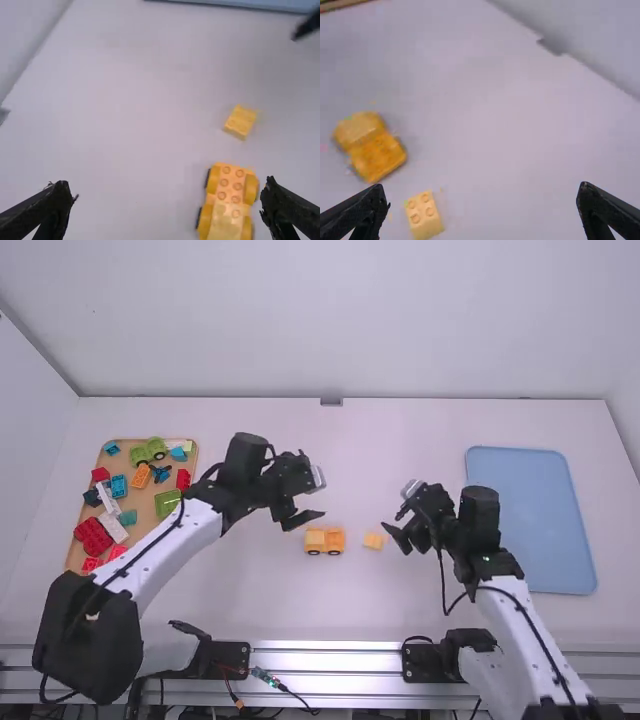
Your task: Assemble lego blocks to make yellow taxi
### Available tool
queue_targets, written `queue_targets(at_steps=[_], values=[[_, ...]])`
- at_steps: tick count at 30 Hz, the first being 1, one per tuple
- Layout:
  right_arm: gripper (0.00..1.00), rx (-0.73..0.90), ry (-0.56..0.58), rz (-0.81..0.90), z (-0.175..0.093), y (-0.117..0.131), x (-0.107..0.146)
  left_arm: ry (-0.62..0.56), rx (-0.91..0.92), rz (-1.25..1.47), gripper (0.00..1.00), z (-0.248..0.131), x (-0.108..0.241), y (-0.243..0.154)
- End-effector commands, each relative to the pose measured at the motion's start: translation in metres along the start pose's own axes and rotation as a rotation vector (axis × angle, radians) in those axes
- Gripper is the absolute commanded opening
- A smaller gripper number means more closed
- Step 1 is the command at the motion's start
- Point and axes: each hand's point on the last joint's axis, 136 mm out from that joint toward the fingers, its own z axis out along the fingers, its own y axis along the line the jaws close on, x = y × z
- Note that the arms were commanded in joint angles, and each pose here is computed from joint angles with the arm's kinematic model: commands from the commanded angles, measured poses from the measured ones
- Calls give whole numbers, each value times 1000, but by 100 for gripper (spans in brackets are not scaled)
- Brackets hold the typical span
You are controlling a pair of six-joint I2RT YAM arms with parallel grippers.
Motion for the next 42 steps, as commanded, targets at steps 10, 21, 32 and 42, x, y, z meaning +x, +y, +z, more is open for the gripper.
queue_targets(at_steps=[10, 21, 32, 42], values=[[99, -320, 19, -199, 56, 45, 50, -113, 135, 143, 99, 1, 28, -42], [96, -417, -22, -254, 62, 58, 72, -235, 278, 101, 99, 37, 60, -55], [95, -467, -40, -237, 82, 68, 90, -205, 343, 47, 99, 60, 92, -67], [94, -450, -31, -220, 83, 63, 91, -247, 331, 47, 99, 70, 109, -84]])
